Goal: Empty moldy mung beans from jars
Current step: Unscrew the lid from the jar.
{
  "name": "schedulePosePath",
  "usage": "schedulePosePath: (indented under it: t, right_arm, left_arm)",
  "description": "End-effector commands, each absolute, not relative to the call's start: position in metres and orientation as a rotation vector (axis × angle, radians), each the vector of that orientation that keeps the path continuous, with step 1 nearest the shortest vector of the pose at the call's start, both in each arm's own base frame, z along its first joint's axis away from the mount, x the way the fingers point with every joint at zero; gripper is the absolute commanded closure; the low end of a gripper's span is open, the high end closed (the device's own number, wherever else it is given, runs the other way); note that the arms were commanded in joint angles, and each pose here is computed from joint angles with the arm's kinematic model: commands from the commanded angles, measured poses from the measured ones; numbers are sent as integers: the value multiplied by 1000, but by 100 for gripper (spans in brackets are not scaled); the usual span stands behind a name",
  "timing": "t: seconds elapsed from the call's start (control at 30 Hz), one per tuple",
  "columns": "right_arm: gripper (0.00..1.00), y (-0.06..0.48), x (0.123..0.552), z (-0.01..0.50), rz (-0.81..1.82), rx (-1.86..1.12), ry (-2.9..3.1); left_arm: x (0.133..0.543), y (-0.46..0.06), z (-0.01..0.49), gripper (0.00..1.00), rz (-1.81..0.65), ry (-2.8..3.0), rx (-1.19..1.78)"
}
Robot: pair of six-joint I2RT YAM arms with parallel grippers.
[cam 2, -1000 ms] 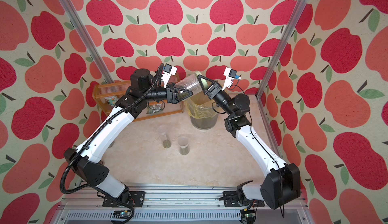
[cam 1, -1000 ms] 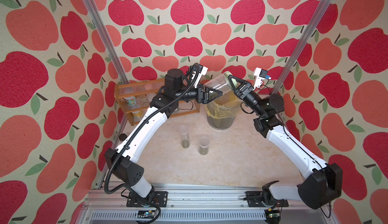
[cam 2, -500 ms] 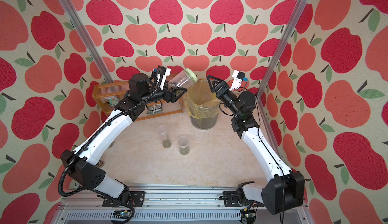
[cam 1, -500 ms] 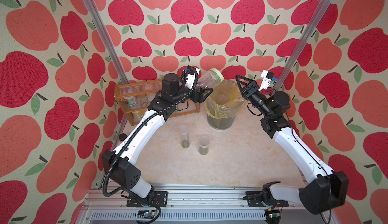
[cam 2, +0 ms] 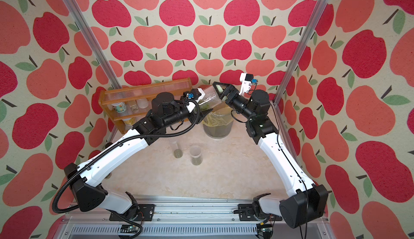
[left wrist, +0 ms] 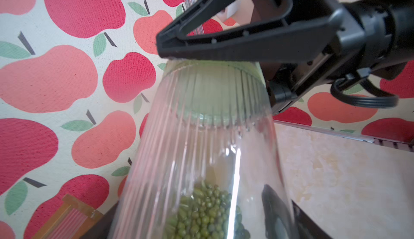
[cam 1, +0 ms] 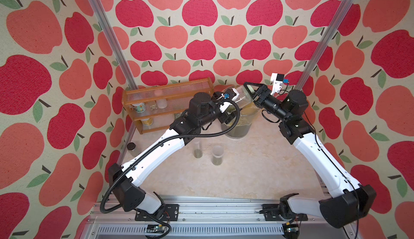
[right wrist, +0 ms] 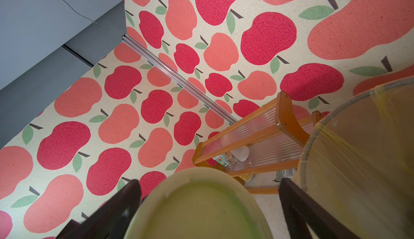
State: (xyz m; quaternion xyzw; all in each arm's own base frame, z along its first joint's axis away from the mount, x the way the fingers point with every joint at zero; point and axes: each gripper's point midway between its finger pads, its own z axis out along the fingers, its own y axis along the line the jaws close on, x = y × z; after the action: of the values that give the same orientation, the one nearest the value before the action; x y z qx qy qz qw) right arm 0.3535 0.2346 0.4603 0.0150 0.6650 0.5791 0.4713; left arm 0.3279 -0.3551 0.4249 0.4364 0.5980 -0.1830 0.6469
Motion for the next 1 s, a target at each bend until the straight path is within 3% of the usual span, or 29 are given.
schedulePosePath:
  t: [0.0, 0.3, 0.97]
  right_arm:
    - [1, 236, 350, 453, 1401, 28, 1665]
    - [3, 238, 351, 458, 1568, 89, 1544]
    - [2, 230, 350, 463, 1521, 91, 1494]
  left_arm:
    - [322, -347, 473, 63, -265, 1173, 938]
    - [327, -354, 467, 63, -193, 1168, 930]
    - [336, -335, 468, 64, -220, 1207, 847]
